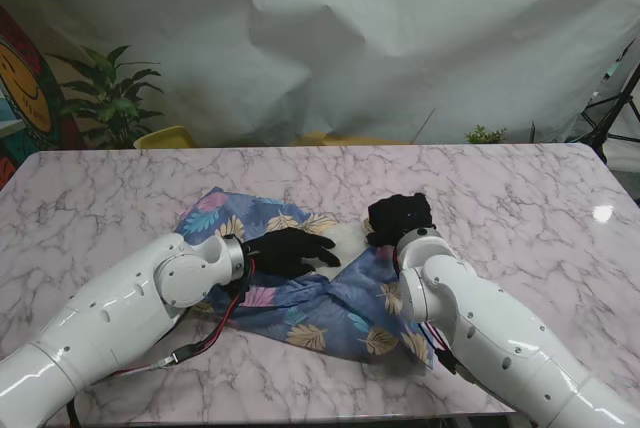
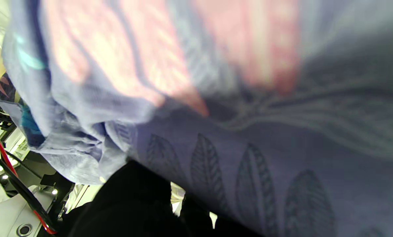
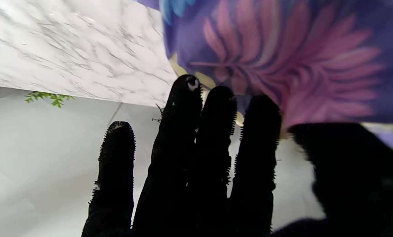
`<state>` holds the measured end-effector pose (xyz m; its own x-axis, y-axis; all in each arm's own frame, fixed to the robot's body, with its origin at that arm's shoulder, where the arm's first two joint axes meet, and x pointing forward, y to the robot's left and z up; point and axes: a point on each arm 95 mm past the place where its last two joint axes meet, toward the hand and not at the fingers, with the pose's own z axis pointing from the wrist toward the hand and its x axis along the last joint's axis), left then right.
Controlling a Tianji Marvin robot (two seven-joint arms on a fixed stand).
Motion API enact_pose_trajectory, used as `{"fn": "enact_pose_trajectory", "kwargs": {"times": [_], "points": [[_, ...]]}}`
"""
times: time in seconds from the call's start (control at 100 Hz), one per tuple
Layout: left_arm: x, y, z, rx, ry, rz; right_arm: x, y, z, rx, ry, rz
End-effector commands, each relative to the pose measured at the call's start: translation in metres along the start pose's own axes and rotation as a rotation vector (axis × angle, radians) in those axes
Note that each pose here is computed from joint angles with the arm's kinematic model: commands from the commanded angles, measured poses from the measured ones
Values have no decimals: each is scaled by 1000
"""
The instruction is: Put a pillowcase on a pillow
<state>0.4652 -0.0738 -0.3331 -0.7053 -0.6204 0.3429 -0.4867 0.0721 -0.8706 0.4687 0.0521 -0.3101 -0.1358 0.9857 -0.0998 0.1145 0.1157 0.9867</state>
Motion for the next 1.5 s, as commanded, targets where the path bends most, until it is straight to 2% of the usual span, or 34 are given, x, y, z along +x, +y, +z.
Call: {"fn": "enact_pose_trajectory", "kwargs": {"times": [0.0,0.15,0.34,0.47,0.64,0.77,0.94,1.03,1.12,1.2,1.28,1.49], "points": [[2,4,3,-23,3,-2,3,-17,-4,26,18,36],[1,3,5,-20,-6,-10,5,-19,-4,-101,122,132],[1,1,6,-13,-16,-11,22,-12,-8,-276,183,229],[2,0,8,-6,-27,-5,34,0,-12,-376,190,252],[7,-4,10,18,-40,23,52,14,-17,-494,214,325],[13,-11,10,58,-65,67,62,28,-19,-596,236,350],[22,-22,7,136,-92,115,66,50,-23,-750,208,376],[26,-23,6,150,-101,132,66,52,-24,-753,208,391],[27,-19,9,138,-92,138,66,42,-21,-700,230,390],[28,-10,17,112,-61,112,64,32,-16,-644,246,367],[29,-1,25,88,-28,101,63,25,-9,-605,255,385],[24,18,45,15,-4,66,61,19,-5,-573,265,449]]}}
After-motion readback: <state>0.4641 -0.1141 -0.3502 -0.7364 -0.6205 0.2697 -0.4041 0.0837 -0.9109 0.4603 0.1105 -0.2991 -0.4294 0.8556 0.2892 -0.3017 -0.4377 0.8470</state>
